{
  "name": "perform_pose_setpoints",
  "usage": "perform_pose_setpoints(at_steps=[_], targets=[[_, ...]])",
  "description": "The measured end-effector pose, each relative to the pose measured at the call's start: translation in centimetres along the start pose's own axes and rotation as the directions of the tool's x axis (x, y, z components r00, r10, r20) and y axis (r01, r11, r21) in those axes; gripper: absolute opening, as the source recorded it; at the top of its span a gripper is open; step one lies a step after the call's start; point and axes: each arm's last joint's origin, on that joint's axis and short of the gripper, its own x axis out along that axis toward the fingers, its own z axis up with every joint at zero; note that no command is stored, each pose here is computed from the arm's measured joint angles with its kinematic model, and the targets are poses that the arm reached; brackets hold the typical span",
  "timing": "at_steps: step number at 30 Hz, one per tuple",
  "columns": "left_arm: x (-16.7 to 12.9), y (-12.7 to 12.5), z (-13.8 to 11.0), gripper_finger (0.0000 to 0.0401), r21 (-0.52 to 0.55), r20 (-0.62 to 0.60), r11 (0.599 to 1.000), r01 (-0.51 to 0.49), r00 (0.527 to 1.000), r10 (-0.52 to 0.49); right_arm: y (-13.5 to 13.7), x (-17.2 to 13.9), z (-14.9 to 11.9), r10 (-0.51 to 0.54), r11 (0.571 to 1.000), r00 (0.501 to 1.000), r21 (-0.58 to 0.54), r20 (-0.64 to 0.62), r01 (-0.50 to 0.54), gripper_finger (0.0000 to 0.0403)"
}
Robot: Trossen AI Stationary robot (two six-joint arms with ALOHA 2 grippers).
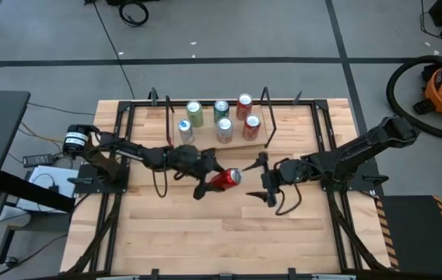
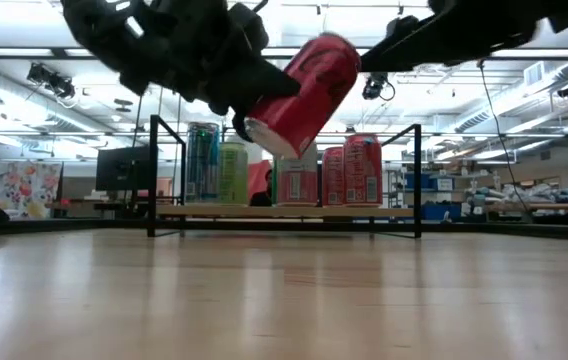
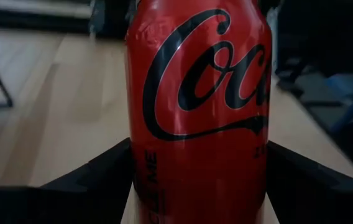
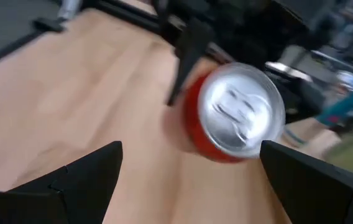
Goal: Place canned beverage on shelf
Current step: Put the red-black soda can on the shelf
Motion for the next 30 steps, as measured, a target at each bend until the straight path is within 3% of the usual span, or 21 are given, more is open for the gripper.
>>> perform_pose_setpoints(at_steps=[5,11,23,30], targets=[[-0.5,1.2,-0.1,0.0306,0.026,0.078,0.996,0.081,0.994,-0.083,-1.8,0.4,1.5,-0.074,0.997,0.997,0.036,0.029,0.073,0.0397],[-0.6,1.4,0.0,0.0306,0.115,0.089,0.987,0.112,0.988,-0.123,-3.7,0.7,2.4,0.006,0.992,0.995,0.125,0.1,-0.018,0.0399],[-1.3,3.3,1.1,0.0306,0.187,0.193,0.982,0.032,0.979,-0.068,-4.4,0.7,3.3,-0.039,0.986,0.98,0.169,0.196,0.006,0.0399],[-1.4,3.2,1.7,0.0307,0.216,0.247,0.976,0.02,0.966,-0.075,-4.2,1.9,3.7,-0.086,0.981,0.959,0.189,0.272,0.034,0.0399]])
